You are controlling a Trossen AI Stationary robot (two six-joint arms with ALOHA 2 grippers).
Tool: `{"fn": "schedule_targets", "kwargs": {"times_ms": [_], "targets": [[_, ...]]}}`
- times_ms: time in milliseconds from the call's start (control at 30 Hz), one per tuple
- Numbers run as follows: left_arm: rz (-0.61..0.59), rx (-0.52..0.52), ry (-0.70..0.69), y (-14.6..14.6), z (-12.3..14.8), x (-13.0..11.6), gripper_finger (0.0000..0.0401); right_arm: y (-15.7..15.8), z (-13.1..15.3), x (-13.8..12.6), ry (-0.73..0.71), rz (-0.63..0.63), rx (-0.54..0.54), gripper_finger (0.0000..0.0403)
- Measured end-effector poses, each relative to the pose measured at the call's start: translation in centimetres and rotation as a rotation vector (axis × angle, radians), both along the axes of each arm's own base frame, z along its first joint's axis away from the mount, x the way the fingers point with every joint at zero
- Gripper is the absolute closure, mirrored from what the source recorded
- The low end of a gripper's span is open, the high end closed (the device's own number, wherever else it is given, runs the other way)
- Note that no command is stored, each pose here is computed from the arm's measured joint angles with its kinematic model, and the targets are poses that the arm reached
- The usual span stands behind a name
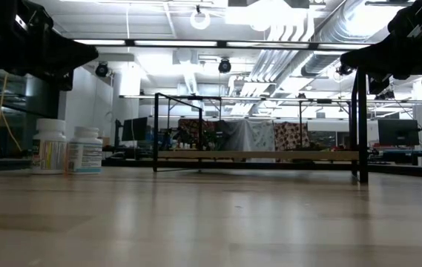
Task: Pick and place medicine bottles onto shelf by color
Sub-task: Put the top left white pill bottle on the shelf
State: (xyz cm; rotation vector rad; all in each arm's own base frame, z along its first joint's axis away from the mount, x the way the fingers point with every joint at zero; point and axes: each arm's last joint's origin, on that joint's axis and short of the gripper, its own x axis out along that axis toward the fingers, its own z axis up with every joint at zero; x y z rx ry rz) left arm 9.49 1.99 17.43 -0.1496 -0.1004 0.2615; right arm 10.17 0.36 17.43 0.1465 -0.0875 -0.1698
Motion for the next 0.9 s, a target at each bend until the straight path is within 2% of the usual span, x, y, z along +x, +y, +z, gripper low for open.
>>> {"fn": "schedule_targets", "kwargs": {"times_ms": [167,367,700,900], "targets": [[0.01,-0.002,0.001,0.0,0.0,0.0,0.0341,0.0,0.0,0.0,0.0,0.0,0.0,0.0403],[-0.019,-0.058,-0.014,0.0,0.0,0.0,0.0309,0.0,0.0,0.0,0.0,0.0,0.0,0.0403],[-0.033,-0.099,-0.034,-0.1,0.1,0.0,0.0183,0.0,0.0,0.0,0.0,0.0,0.0,0.0403],[-0.02,-0.143,-0.029,-0.1,1.9,-0.2,0.0119,0.0,0.0,0.0,0.0,0.0,0.0,0.0403]]}}
